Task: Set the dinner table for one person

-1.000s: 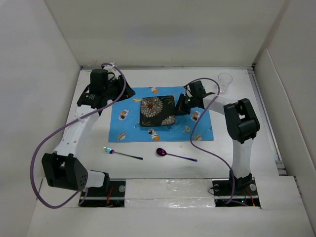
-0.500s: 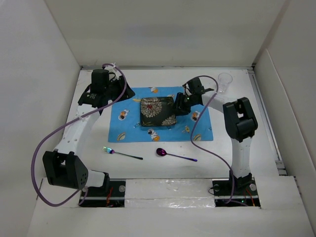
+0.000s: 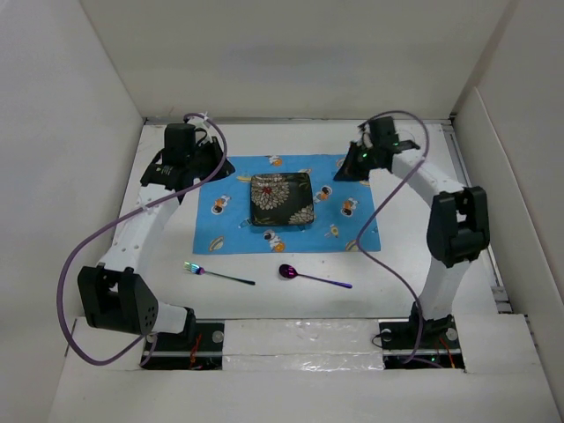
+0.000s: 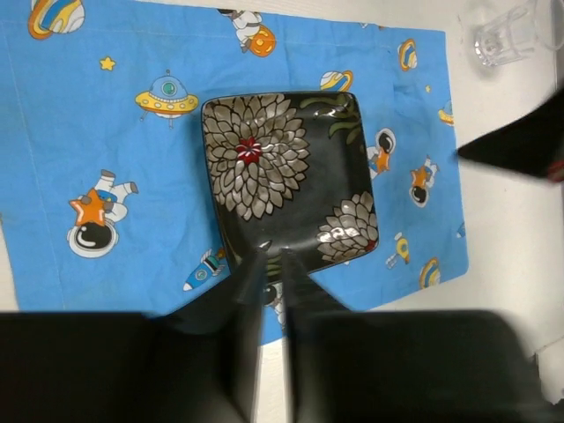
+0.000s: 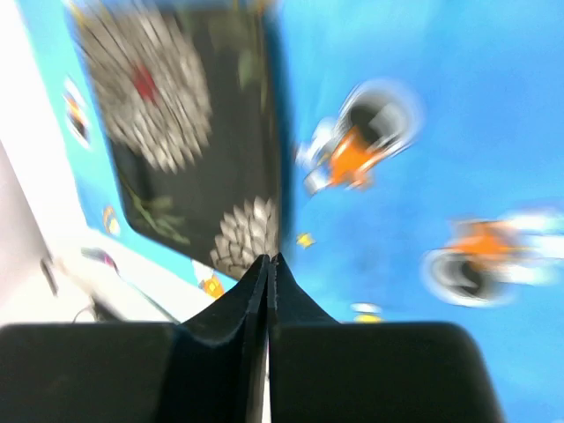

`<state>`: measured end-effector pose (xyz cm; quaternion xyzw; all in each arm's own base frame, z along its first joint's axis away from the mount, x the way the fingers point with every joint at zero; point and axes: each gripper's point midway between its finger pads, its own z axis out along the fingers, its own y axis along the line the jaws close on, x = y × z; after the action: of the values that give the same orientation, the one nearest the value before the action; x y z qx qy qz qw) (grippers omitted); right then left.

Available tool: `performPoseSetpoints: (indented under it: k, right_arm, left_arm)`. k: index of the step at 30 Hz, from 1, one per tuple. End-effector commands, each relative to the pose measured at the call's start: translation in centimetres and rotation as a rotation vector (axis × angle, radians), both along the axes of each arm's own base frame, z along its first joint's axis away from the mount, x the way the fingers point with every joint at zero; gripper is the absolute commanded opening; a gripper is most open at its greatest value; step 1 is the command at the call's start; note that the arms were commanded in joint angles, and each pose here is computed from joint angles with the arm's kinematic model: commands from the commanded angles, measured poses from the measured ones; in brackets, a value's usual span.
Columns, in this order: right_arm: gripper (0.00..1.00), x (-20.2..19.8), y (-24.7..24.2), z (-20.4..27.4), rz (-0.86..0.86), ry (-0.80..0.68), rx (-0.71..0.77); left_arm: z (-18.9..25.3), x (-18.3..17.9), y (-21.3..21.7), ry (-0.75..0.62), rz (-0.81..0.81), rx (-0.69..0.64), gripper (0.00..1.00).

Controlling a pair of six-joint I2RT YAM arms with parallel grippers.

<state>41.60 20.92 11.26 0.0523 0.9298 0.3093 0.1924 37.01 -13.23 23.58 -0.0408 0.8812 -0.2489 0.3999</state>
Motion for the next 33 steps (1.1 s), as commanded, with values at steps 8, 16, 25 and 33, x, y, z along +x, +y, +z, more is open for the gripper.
performPoseSetpoints:
  k: [8, 16, 25, 33]
  right_arm:
    - [0.04, 11.3, -26.0, 11.8, -0.704, -0.372, -0.426]
    - [0.51, 14.9, -30.4, 7.4, -0.778, -0.260, -0.534]
    - [0.46, 16.0, -30.0, 1.8, -0.718, -0.154, -0.503]
    - [0.00, 15.7, -28.6, 6.9, -0.766, -0.307, -0.509]
  left_arm:
    - [2.0, -0.7, -1.6, -0.098, -0.138, -0.007, 0.00]
    - [7.5, -3.2, -5.6, -0.375, -0.165, 0.282, 0.36]
    - [8.7, -4.0, -7.0, -0.416, -0.218, 0.190, 0.40]
    - [8.2, -3.7, -7.4, -0.389, -0.232, 0.191, 0.39]
